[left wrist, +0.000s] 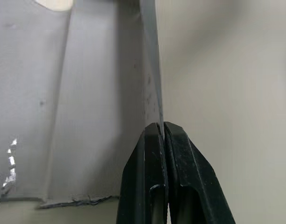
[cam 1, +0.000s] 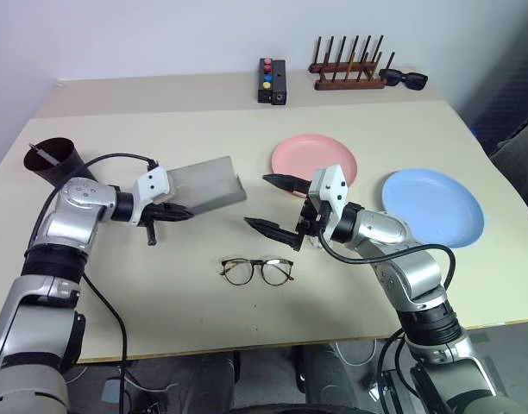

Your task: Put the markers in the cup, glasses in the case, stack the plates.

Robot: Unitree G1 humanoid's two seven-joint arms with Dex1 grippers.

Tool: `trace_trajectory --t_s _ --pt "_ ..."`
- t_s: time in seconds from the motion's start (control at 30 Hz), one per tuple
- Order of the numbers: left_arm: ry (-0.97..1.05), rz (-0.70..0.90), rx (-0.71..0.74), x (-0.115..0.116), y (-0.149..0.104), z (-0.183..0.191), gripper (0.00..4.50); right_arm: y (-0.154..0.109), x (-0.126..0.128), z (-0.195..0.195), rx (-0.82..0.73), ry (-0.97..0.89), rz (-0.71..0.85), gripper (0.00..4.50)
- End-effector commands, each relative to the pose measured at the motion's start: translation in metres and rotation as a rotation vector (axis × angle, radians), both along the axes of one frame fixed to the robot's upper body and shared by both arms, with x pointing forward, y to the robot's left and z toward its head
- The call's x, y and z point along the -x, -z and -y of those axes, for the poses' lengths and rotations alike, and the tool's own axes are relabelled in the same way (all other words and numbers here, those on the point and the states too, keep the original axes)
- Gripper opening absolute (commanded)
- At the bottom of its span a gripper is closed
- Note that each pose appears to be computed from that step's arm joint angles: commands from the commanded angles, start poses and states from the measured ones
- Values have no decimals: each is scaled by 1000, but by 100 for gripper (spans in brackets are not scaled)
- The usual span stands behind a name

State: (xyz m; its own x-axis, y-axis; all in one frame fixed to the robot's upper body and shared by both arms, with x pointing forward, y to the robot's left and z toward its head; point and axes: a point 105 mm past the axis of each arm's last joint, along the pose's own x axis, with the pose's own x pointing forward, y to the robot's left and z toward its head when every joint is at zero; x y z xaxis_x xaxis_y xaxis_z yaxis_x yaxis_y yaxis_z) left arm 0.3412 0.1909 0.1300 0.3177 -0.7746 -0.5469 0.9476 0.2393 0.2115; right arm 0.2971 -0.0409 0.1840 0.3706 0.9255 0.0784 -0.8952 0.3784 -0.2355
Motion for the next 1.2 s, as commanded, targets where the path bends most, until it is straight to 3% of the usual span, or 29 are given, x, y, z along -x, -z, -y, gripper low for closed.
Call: trace_trajectory --t_s 0.03,0.57,0.67,0.8,1.0,1.2 --pt "120 16 15 18 -16 18 3 -15 5 2 -17 -19 54 450" --pt "164 -39 -84 23 9 27 3 -11 6 3 -7 -13 44 450" --pt "146 -29 -78 20 8 26 80 -11 6 3 -8 -14 44 450" --pt "130 -10 -53 17 2 25 266 -11 6 2 -9 -16 42 450" --pt "127 19 92 23 -30 27 266 -8 3 10 8 2 37 450" --pt "213 43 138 41 -53 42 266 -3 -1 29 47 50 27 450"
